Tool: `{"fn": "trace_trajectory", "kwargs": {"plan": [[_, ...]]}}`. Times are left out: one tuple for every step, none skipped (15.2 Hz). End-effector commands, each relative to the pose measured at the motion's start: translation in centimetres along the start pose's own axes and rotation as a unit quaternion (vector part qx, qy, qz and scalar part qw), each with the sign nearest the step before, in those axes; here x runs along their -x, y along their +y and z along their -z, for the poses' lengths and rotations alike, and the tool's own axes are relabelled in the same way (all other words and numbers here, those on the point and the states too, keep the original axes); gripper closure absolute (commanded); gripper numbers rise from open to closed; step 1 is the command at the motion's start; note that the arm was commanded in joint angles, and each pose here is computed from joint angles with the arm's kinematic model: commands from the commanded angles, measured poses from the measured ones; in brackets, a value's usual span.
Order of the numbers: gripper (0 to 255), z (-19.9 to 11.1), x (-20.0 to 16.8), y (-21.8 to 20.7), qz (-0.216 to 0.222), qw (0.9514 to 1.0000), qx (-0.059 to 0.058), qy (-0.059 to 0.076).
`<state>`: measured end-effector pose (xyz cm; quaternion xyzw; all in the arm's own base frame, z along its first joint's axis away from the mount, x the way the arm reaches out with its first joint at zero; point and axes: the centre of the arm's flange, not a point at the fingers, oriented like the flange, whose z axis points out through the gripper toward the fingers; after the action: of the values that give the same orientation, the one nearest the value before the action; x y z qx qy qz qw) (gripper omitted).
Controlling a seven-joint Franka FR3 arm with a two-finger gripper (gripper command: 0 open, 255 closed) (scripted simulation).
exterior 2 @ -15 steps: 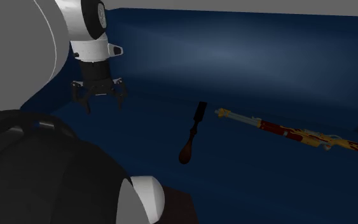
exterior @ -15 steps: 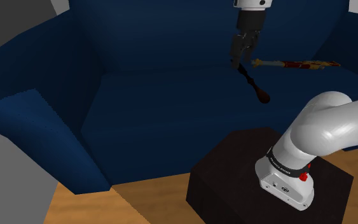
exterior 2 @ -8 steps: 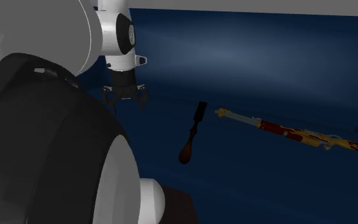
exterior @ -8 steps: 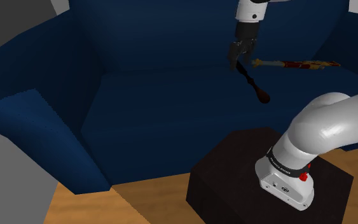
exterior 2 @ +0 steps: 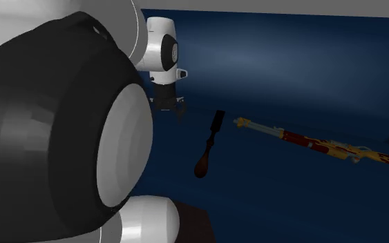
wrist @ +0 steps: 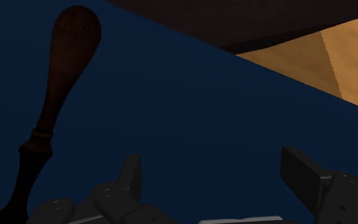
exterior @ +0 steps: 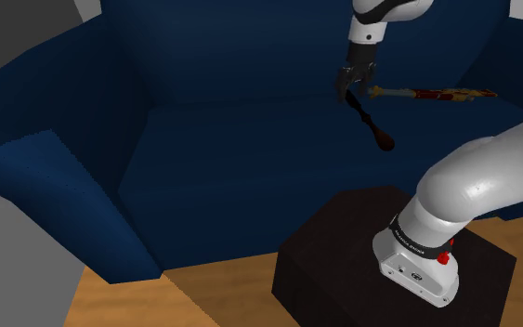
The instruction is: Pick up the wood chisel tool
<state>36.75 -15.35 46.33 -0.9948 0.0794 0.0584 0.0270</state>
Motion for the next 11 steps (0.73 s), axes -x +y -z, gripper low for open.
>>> {"fn": "trace_trajectory", "kwargs": {"plan": [[0,-1.0,-1.0,2.2,-0.017,0.9999,0.001,0.001],[0,-1.5,-1.5,3.3,-0.025,0.9997,0.001,0.002],[0,-2.0,-2.0,4.4,-0.034,0.9994,0.002,0.003],[0,-2.5,-2.5,5.5,-0.042,0.9991,0.002,0.003],[0,-3.0,-2.9,6.6,-0.050,0.9987,0.002,0.004],[0,-3.5,-3.3,7.8,-0.059,0.9983,0.003,0.004],[0,-4.0,-3.7,8.9,-0.067,0.9977,0.003,0.005],[0,-4.5,-4.1,10.1,-0.076,0.9971,0.003,0.006],[0,-5.0,-4.5,11.2,-0.084,0.9965,0.003,0.006],[0,-5.5,-4.8,12.4,-0.092,0.9957,0.004,0.007],[0,-5.9,-5.2,13.5,-0.101,0.9949,0.004,0.008]]}}
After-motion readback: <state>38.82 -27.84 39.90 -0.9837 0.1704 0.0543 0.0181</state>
